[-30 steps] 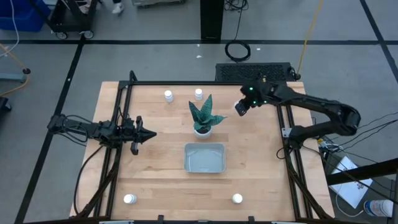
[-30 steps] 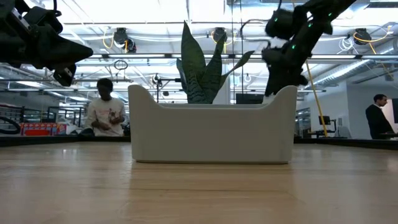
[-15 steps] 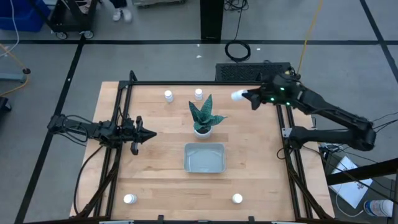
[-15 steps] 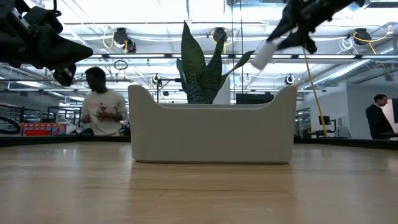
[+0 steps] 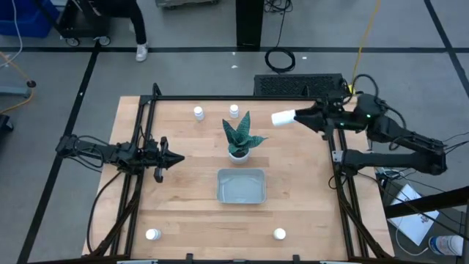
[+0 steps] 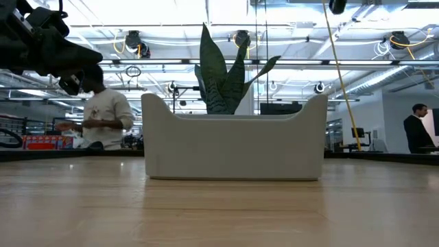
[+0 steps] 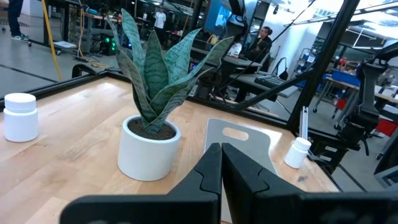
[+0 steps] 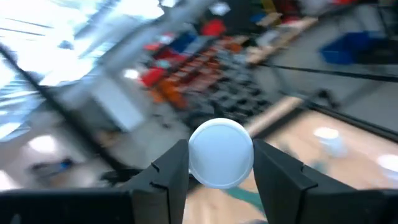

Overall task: Pick and place pill bottles into a basket
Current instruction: Put the white pill bottle into the gray bin

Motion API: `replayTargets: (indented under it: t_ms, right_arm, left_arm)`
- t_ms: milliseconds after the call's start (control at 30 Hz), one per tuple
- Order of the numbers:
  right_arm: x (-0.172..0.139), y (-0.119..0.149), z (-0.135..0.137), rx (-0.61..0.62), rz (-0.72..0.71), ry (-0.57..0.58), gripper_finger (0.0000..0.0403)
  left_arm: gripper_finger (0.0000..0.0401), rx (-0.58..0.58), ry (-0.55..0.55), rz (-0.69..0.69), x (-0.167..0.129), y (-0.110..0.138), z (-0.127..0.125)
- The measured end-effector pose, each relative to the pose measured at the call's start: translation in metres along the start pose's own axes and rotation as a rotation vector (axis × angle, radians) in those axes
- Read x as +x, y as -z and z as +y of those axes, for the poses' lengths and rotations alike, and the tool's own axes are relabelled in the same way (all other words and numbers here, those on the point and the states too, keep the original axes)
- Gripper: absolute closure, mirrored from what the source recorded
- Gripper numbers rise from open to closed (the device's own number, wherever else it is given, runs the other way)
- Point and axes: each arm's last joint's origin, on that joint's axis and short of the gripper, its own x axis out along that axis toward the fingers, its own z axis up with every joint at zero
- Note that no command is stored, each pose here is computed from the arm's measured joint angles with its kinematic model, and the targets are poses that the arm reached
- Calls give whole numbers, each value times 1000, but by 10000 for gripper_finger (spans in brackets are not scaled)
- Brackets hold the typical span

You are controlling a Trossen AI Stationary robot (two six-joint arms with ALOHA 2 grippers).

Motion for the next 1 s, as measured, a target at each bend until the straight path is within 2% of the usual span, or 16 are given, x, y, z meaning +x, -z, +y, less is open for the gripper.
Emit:
replayTargets:
  t_ms: [300,467,600,767,833,900,1000]
  right_arm:
    - [2,0,36,4,-41,-276,261]
    - [8,8,53,32,-55,-355,263]
    - [23,17,70,36,-88,-383,281]
    - [49,24,94,-74,-69,-349,346]
    - [52,26,94,-125,-34,-307,372]
    - [52,25,92,-137,-60,-243,393]
    - [52,23,90,-147,-91,-181,400]
  left_arm:
    - [389,0,0,0,0,0,0]
    - [389,0,0,0,0,0,0]
    - [389,0,0,0,0,0,0]
    - [389,0,0,-1,0,0,0]
    - [389,0,0,0,0,0,0]
    - [389,0,1,0,0,0,0]
    - [389,0,0,0,0,0,0]
